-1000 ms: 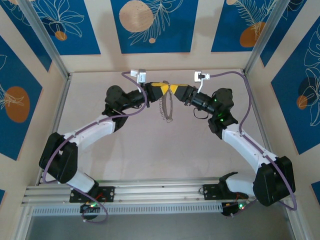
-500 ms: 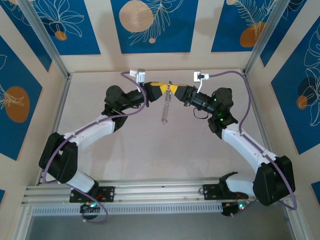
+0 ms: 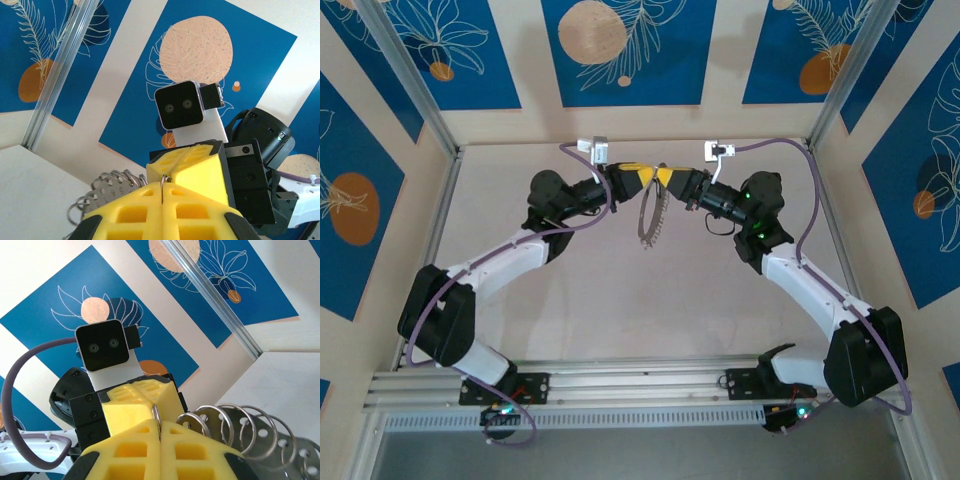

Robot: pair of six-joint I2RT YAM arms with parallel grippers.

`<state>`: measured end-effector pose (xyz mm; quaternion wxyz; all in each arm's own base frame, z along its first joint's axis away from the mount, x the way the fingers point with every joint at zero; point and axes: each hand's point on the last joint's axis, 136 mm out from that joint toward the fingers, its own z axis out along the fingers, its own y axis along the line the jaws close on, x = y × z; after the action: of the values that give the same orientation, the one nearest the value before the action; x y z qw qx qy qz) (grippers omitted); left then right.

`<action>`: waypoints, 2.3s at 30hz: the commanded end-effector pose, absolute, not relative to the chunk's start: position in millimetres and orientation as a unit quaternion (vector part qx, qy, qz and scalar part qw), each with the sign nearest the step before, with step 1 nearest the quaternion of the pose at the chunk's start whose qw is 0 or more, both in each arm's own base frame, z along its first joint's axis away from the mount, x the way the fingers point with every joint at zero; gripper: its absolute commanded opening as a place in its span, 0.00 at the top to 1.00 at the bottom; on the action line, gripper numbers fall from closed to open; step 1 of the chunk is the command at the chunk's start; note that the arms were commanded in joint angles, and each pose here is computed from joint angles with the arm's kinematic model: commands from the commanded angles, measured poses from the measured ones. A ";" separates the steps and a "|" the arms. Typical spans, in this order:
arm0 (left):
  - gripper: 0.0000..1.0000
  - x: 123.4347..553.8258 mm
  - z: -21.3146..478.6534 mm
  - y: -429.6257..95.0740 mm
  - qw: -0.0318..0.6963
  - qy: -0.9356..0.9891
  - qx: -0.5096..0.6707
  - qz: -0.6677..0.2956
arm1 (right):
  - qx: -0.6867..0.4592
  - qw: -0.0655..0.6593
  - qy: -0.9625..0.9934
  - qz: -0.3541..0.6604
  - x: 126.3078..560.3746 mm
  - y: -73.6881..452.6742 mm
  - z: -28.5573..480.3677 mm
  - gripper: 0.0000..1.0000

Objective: Put the keys on the keyring

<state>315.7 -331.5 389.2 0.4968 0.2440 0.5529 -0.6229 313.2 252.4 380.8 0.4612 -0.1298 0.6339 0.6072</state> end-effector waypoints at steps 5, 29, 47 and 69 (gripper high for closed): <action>1.00 307.6 402.0 -329.3 0.513 0.529 0.260 -0.624 | -0.153 0.457 0.623 0.616 307.2 261.7 392.1 0.83; 0.67 325.7 408.3 -300.0 0.529 0.540 0.263 -0.599 | -0.224 0.421 0.648 0.594 308.3 252.9 394.4 1.00; 0.53 342.5 404.5 -298.5 0.434 0.569 0.364 -0.597 | -0.329 0.297 0.656 0.610 320.0 261.5 375.4 1.00; 0.54 347.4 375.8 -310.3 0.359 0.595 0.401 -0.598 | -0.347 0.273 0.652 0.617 318.3 270.5 366.5 1.00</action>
<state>351.9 -311.5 367.3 0.3587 0.3789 0.6115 -0.5948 325.7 267.6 353.7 0.2731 -0.3237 0.6703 0.6094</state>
